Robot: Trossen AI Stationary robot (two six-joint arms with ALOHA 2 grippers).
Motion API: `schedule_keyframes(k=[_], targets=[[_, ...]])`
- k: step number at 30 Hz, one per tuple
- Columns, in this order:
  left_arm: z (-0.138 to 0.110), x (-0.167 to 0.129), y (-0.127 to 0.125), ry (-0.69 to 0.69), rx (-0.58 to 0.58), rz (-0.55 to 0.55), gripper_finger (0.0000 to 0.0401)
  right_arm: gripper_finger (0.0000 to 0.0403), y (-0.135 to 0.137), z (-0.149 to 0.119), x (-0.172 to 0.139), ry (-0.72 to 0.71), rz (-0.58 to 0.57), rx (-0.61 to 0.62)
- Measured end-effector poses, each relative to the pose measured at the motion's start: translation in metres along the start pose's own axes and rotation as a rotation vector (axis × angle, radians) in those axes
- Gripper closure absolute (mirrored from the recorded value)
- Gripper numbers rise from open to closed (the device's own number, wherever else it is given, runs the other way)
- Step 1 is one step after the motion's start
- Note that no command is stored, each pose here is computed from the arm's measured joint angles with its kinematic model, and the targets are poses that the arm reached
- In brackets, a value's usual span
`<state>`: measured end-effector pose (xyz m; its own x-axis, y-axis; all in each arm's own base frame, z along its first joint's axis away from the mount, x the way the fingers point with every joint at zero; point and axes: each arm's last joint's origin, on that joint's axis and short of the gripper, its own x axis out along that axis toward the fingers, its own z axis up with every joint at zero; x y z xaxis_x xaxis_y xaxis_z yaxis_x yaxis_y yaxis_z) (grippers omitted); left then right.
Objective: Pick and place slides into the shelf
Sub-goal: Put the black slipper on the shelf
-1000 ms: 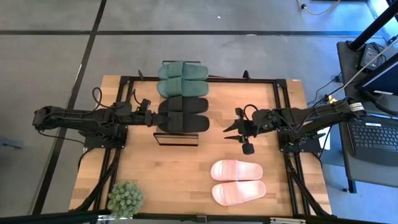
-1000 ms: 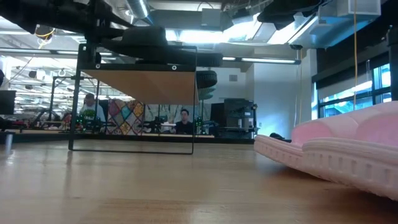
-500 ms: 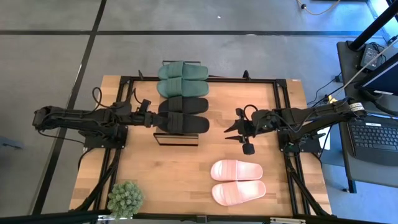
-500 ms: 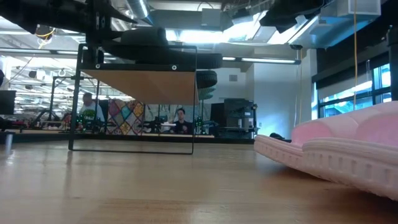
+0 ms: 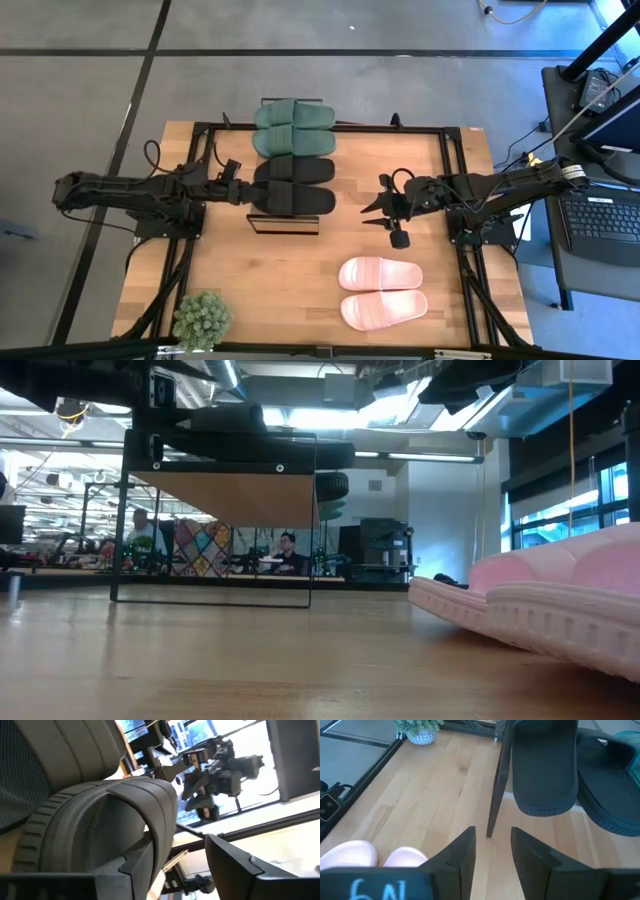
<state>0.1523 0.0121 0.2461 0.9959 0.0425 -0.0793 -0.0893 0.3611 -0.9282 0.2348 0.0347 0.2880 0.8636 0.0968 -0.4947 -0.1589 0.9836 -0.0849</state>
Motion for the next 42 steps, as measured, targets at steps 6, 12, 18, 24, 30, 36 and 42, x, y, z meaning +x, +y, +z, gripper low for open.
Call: schedule_keyframes(k=[6,12,18,24,30,36,42], targets=[[0.002,-0.006,-0.004,-0.015,-0.007,-0.037,0.0231,0.0278,0.000,0.000,0.000,0.002,0.001,0.000],[0.001,-0.004,-0.003,-0.013,-0.016,-0.023,0.0235,0.0278,0.000,0.000,0.000,0.002,0.001,0.004],[0.000,-0.002,-0.001,-0.004,-0.001,-0.009,0.0236,0.0278,0.000,0.000,0.000,0.003,0.001,0.019],[0.000,-0.002,-0.001,0.012,0.016,-0.012,0.0236,0.0278,0.000,0.000,0.000,0.003,0.001,0.019],[-0.002,-0.002,0.004,0.010,0.013,0.048,0.0236,0.0278,0.000,0.000,0.000,0.004,0.001,0.018],[-0.002,-0.002,0.005,0.004,-0.010,0.067,0.0236,0.0278,0.000,-0.001,0.000,0.012,0.002,0.017],[-0.002,-0.002,0.006,0.003,-0.030,0.069,0.0236,0.0278,0.000,-0.001,0.000,0.012,0.002,0.017]])
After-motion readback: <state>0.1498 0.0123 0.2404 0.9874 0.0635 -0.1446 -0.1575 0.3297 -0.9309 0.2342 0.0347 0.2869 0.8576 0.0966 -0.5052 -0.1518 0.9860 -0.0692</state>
